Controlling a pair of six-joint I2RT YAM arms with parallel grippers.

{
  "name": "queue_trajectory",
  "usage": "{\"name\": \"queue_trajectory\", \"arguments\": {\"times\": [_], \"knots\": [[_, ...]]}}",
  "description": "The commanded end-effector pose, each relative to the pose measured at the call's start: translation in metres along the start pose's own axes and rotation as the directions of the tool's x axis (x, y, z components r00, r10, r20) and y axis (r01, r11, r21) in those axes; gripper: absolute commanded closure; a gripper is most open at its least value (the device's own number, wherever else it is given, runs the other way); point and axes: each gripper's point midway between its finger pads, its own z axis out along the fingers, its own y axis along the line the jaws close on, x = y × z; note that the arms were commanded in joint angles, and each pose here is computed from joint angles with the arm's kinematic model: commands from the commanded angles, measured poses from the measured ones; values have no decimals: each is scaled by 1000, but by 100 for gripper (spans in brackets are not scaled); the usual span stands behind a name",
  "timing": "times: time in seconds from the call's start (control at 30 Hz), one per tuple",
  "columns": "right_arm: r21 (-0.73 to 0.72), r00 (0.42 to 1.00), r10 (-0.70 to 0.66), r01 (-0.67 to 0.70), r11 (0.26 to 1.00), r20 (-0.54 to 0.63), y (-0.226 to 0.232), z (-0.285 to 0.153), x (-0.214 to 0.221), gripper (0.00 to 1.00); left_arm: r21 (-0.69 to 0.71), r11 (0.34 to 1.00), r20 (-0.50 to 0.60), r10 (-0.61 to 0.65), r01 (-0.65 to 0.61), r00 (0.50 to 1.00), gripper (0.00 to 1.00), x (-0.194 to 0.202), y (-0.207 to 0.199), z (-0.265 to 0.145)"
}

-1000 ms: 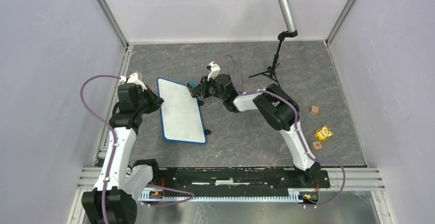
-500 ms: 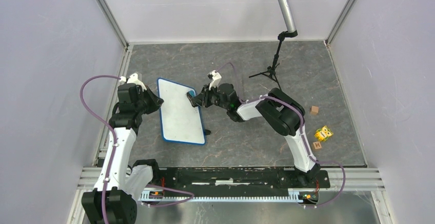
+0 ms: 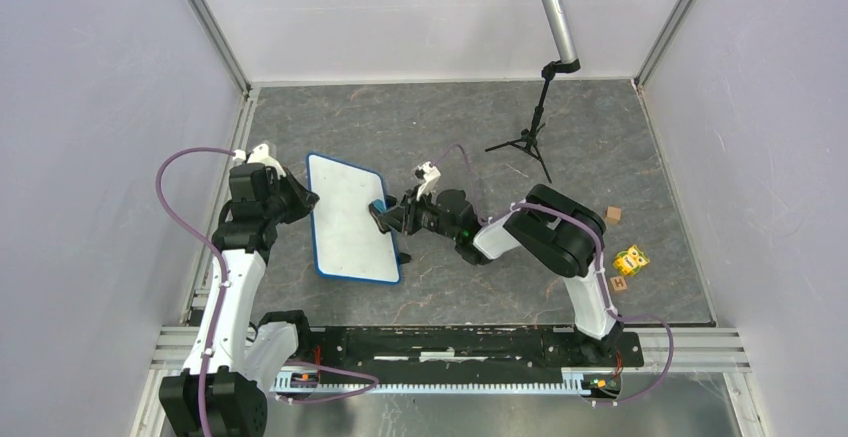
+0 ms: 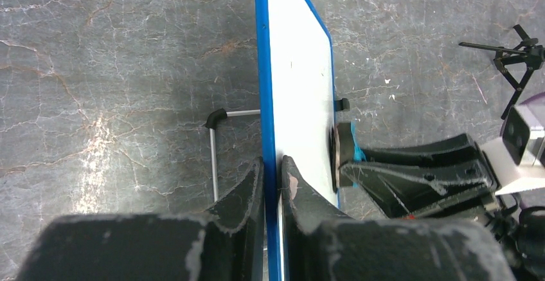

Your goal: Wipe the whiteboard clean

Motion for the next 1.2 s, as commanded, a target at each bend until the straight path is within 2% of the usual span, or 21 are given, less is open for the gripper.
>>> {"name": "queue_trajectory", "arguments": {"times": [0.0, 0.4, 0.73, 0.97, 1.17], "knots": [[-82, 979, 58, -75, 994, -193, 37, -30, 71, 97, 27, 1000, -66, -6, 7, 998, 98, 16, -6, 1], [-110, 978, 46, -70, 991, -201, 57, -52, 90, 97, 6, 1000, -56, -10, 11, 998, 98, 14, -3, 0], [-151, 983, 81, -106, 983, -165, 73, -70, 95, 97, 10, 1000, -48, -9, 10, 999, 98, 13, -4, -2], [-190, 989, 19, -47, 981, -149, 85, -75, 95, 96, 9, 1000, -47, -9, 9, 999, 98, 13, -4, -2], [-179, 984, 24, -55, 982, -174, 84, -83, 112, 96, 10, 1000, -48, -8, 8, 999, 98, 14, -4, -2]]}}
